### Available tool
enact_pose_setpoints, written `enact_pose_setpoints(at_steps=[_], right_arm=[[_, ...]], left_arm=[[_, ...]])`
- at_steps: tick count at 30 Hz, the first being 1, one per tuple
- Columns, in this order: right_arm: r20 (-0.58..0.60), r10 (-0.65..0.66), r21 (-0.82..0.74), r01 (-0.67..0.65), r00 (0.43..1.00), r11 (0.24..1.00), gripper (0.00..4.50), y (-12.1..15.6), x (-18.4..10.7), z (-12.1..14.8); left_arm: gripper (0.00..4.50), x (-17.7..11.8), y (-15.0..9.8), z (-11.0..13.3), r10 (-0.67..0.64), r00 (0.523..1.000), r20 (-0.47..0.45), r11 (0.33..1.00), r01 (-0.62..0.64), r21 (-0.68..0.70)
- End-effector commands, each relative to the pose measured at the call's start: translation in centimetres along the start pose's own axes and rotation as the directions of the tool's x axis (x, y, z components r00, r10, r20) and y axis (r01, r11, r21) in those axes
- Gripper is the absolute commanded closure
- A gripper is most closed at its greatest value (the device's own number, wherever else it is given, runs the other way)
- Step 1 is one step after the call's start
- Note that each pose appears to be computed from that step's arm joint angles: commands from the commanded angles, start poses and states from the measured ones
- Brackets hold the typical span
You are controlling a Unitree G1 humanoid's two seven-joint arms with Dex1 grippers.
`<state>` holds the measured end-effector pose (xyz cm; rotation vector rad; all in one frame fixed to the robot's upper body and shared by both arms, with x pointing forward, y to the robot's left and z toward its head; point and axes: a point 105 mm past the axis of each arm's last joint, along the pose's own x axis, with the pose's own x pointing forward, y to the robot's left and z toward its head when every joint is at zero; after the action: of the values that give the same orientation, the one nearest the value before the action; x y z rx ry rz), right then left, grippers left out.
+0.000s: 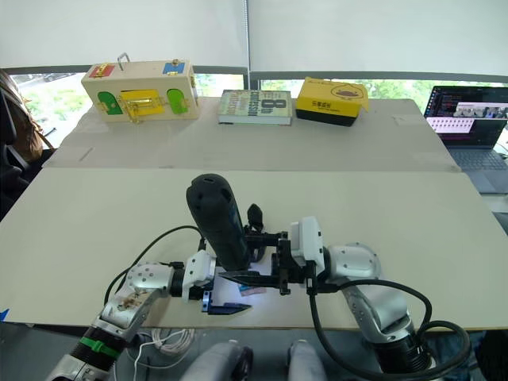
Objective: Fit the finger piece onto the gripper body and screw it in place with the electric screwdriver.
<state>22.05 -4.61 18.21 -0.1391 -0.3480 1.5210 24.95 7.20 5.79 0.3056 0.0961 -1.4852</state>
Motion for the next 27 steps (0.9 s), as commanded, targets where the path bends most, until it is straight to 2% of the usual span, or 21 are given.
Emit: enact_pose_setpoints(at_steps=[1,27], right_arm=[[0.048,0.015,-0.060,-0.012,0.999,0.998,2.60,0.0,0.2,1.2],[0.024,0.008,-0.038,-0.007,1.000,0.999,2.60,-0.1,0.0,0.1]], left_arm=[[0.01,0.3,-0.8,-1.4,-0.016,1.000,-0.023,0.999,0.015,-0.039],[0.01,0.1,-1.0,-2.0,-0.004,0.999,-0.035,0.998,0.002,-0.056]])
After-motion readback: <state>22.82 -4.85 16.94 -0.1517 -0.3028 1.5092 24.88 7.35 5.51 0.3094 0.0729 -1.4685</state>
